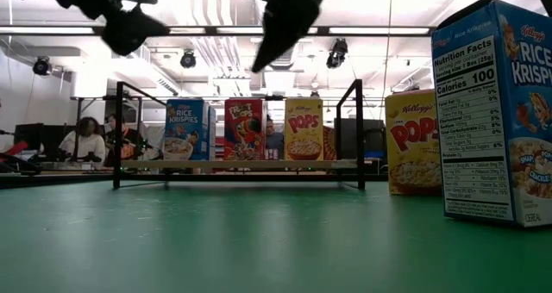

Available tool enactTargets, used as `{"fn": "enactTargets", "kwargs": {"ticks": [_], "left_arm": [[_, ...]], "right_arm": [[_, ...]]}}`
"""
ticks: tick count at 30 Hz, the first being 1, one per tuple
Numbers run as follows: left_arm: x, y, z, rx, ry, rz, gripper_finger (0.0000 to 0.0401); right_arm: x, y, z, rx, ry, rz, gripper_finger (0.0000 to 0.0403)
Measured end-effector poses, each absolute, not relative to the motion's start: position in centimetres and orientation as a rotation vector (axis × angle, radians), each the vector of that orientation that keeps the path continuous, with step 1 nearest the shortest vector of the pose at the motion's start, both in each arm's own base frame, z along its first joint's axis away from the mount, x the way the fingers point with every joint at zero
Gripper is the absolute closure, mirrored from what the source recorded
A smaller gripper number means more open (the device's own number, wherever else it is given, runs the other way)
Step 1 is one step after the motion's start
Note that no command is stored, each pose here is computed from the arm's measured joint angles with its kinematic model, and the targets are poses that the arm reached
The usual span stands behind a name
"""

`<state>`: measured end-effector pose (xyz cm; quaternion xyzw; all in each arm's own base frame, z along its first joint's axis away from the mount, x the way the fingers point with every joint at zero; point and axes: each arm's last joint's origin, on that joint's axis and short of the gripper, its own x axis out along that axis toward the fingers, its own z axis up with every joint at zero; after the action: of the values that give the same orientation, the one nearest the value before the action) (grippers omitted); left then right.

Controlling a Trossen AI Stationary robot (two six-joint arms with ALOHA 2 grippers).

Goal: Stack cereal on shelf
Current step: Put the red cereal box on the shelf aligned with the other red cereal box

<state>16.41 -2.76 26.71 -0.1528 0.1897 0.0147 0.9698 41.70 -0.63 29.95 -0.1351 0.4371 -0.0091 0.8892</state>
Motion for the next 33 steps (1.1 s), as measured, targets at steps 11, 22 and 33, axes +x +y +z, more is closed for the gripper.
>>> {"fn": "enactTargets", "kwargs": {"ticks": [11,22,33], "left_arm": [[16.8,-4.7,27.6,-0.566,0.738,0.137,0.0184],[16.2,-7.7,29.7,-0.882,1.090,0.465,0.0184],[16.8,-12.4,29.5,-1.145,1.234,0.630,0.0184]], "right_arm": [[43.0,-1.0,29.9,-0.382,0.731,-0.003,0.0394],[42.6,-1.0,28.4,-0.377,0.764,0.005,0.0394],[42.1,-0.8,27.4,-0.375,0.758,0.092,0.0394]]}}
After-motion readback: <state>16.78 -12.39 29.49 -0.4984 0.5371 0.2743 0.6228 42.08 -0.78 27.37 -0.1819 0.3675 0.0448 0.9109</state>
